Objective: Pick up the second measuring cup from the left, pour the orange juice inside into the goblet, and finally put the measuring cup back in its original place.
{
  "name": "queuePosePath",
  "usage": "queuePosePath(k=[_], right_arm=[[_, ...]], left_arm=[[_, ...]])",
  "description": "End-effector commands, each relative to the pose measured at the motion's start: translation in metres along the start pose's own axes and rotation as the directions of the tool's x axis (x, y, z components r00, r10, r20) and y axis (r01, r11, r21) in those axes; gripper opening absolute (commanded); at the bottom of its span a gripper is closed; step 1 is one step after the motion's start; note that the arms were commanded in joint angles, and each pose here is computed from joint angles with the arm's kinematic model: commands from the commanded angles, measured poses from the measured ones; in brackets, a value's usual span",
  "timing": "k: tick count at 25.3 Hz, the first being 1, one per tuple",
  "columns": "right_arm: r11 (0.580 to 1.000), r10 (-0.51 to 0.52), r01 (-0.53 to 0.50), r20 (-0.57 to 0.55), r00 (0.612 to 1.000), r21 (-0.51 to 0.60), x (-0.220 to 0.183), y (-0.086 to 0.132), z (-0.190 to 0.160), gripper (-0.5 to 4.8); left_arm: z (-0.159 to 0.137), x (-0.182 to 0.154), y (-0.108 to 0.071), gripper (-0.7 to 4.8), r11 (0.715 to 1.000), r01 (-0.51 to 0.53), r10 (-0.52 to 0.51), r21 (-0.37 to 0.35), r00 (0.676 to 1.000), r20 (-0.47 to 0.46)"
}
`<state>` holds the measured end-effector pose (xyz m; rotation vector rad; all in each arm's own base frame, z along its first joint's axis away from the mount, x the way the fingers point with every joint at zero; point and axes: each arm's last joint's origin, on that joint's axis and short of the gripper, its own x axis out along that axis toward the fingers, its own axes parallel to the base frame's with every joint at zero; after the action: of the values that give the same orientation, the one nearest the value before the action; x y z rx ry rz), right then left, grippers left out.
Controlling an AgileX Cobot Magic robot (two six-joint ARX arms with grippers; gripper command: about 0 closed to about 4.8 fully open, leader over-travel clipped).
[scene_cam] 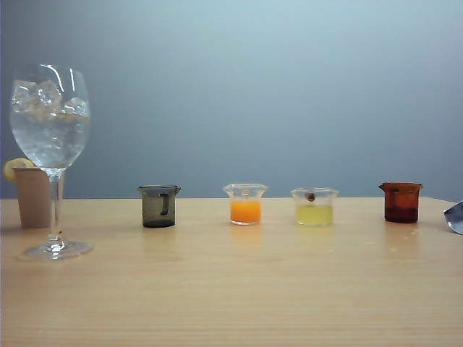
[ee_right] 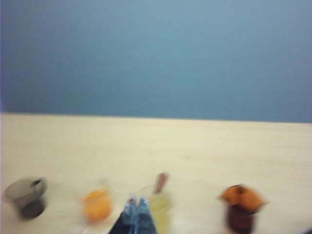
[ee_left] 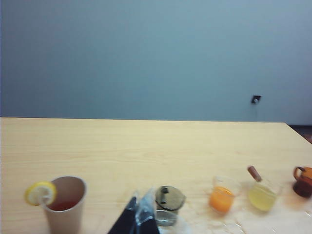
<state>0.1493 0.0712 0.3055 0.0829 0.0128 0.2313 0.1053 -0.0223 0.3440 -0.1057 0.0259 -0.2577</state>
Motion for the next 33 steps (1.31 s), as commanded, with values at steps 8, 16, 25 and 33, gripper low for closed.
queuePosePath(k=[8,16,25,33], right_arm=[[0.992,0.114,-0.11,-0.058,0.992,0.064,0.063,0.056,-0.048,-0.09],[0.991,0.129,-0.121,-0.153,0.98,0.059,0.106,0.072,-0.109,-0.09],[0.994,0.107,-0.102,-0.229,0.968,0.03,0.154,0.09,-0.152,-0.09],[0.997,0.018,-0.003,-0.211,0.977,0.071,0.195,0.106,-0.167,-0.09]], left_arm=[[-0.014,0.019,-0.034,-0.05,0.985,0.118,-0.098,0.124,0.983,-0.155],[-0.026,0.032,-0.04,-0.05,0.978,0.154,-0.116,0.139,0.961,-0.249],[-0.025,0.032,-0.04,-0.03,0.97,0.165,-0.119,0.177,0.962,-0.247],[-0.025,0.032,-0.04,-0.03,0.97,0.167,-0.12,0.177,0.961,-0.247]])
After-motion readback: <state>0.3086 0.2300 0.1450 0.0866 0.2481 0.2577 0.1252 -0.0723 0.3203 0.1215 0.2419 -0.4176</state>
